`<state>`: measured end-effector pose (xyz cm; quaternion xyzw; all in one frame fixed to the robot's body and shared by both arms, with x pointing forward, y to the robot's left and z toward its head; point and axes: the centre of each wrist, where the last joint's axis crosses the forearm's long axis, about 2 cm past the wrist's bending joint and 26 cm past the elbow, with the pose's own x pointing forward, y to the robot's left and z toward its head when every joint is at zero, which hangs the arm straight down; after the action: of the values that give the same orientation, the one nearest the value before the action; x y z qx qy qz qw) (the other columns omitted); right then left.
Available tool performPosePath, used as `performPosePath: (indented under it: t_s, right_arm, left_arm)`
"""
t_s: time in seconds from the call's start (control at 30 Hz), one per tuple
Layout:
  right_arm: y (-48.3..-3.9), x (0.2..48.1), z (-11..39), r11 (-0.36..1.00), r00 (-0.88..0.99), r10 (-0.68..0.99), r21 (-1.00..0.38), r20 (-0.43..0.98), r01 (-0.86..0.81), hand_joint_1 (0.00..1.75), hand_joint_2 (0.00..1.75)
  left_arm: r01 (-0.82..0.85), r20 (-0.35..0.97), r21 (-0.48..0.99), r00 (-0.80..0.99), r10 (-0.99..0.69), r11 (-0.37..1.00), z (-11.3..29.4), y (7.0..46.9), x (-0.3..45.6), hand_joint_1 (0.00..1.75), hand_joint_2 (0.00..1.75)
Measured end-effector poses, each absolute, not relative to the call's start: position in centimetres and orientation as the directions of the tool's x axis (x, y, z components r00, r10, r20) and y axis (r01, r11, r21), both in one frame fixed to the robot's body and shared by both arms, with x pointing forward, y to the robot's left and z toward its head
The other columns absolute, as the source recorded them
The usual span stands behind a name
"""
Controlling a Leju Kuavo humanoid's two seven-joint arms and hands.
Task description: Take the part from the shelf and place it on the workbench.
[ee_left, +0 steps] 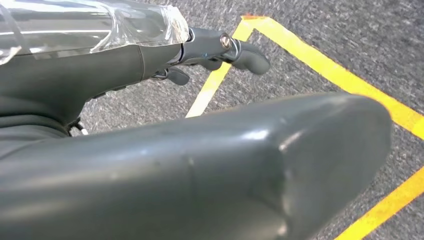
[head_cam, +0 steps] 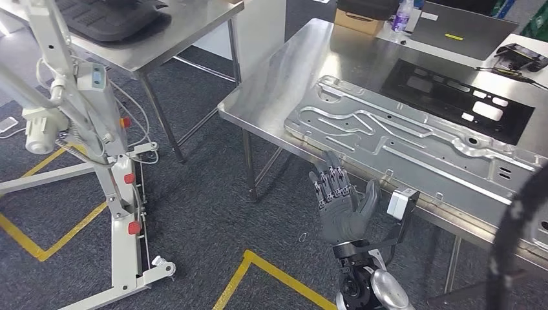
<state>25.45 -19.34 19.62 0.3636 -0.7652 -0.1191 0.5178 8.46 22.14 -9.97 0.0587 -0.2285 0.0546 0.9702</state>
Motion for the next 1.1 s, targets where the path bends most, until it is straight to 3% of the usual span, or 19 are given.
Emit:
performPosePath:
  t_s: [1.1]
  right_arm:
    - [-19.6,25.5,18.1,0.726,-0.154,-0.658,0.566,0.737,-0.389,0.00,0.00]
  left_arm:
    - [-0.116,0.456,0.114,0.889,0.052,0.987,-9.9,22.0,8.5,0.00,0.00]
